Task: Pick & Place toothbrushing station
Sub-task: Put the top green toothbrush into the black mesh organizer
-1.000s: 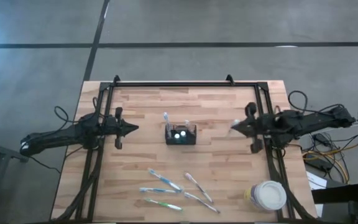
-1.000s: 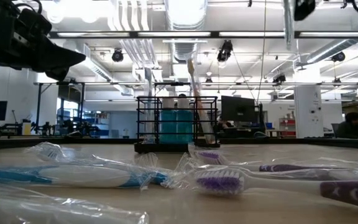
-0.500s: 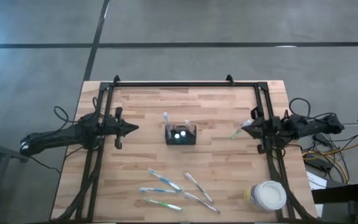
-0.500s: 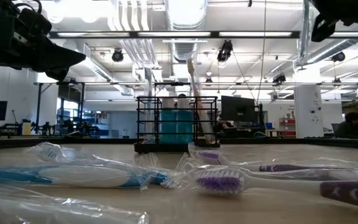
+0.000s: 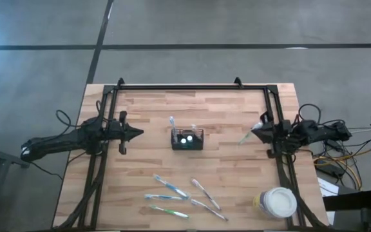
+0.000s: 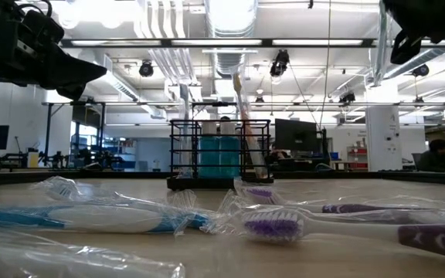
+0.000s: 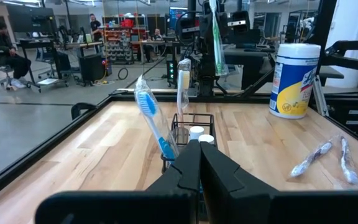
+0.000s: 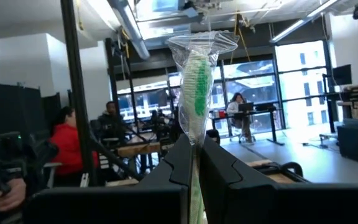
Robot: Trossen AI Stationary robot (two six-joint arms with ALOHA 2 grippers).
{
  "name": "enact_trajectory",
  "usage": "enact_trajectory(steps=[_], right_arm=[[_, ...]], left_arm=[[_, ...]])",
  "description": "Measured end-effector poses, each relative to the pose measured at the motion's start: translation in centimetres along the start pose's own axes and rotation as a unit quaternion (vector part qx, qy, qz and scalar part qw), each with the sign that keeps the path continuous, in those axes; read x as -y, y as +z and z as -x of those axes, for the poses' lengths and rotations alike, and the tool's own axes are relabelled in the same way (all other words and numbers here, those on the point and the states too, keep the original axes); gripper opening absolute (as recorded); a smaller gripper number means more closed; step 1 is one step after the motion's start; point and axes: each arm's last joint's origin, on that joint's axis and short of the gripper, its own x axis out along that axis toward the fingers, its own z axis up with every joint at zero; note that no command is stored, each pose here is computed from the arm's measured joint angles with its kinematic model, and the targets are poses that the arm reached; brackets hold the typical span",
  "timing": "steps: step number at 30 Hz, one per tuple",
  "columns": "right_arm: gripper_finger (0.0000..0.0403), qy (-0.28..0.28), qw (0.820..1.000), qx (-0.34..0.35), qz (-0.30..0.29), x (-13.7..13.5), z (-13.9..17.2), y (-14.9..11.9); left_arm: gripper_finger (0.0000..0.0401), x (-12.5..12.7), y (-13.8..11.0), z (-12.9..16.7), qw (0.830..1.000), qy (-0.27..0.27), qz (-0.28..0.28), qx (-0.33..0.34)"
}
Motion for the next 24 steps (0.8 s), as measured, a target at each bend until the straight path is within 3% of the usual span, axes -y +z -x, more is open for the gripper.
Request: enact_trajectory(steps=[9,14,20,24], right_arm=[[0.0008,-0.029,0.999,-0.013,-0.005,0.2,-0.1,-0.5],[0.0008,-0.061,0.998,-0.025,0.007,0.0,-1.3,1.2],[0.0008,-0.078,0.99,-0.098,0.062,-1.0,-5.9,3.1],[0.0008,-0.032,0.987,-0.117,0.102,-2.4,-10.4,4.6]], left_arm=[[0.0007,0.0,0.0,0.0,1.0,0.0,-0.007,0.0],[0.0007,0.0,0.0,0.0,1.0,0.004,-0.01,0.002],[0.0007,0.0,0.3,0.0,1.0,0.006,-0.012,0.016],[0.0007,0.0,0.3,0.0,1.0,0.006,-0.012,0.016]])
